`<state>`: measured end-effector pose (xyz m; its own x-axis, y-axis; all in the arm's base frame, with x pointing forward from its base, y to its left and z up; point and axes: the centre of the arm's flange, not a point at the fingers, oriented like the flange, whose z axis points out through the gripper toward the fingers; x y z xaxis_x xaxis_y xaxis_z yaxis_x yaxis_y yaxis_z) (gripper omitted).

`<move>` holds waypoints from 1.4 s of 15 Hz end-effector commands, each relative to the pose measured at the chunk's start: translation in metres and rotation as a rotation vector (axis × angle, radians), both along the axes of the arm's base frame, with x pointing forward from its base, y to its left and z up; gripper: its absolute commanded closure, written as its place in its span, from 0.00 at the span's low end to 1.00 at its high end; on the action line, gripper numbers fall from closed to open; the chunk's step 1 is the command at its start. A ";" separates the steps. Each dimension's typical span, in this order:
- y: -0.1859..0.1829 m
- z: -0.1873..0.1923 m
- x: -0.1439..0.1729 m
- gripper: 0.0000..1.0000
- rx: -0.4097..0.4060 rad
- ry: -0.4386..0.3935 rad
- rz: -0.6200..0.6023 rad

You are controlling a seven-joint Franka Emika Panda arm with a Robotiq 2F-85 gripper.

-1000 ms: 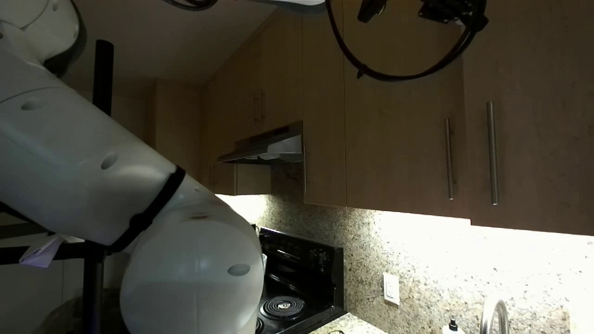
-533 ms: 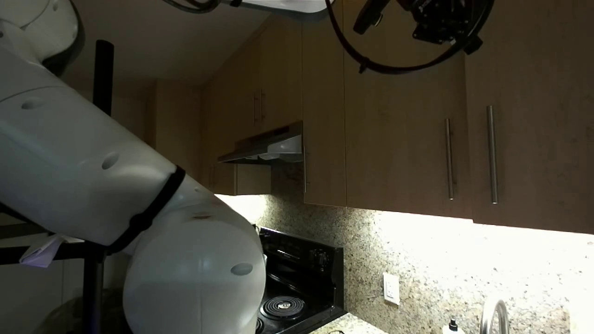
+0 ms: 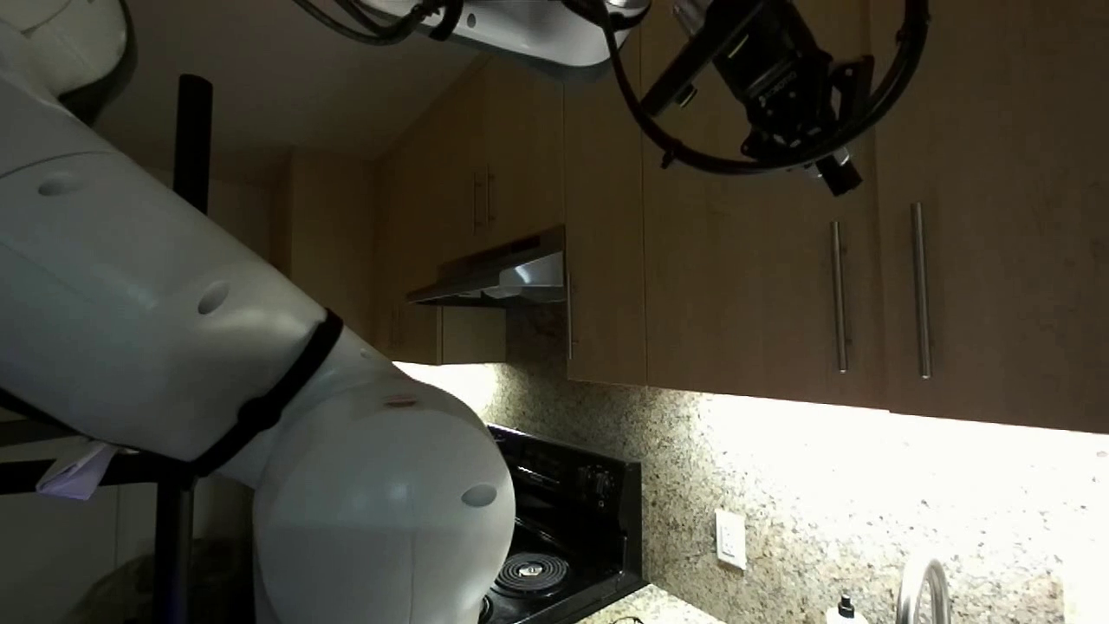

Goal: Close the right cabinet door

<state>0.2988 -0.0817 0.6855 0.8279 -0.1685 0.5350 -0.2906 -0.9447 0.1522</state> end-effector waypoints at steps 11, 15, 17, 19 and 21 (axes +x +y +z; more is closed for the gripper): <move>0.023 -0.052 0.029 0.95 -0.145 0.360 0.129; 0.032 -0.058 0.033 0.94 -0.100 0.396 0.191; 0.035 -0.064 0.035 0.94 -0.088 0.429 0.201; 0.036 -0.070 0.035 0.94 -0.079 0.464 0.204; 0.038 -0.074 0.035 0.94 -0.074 0.471 0.212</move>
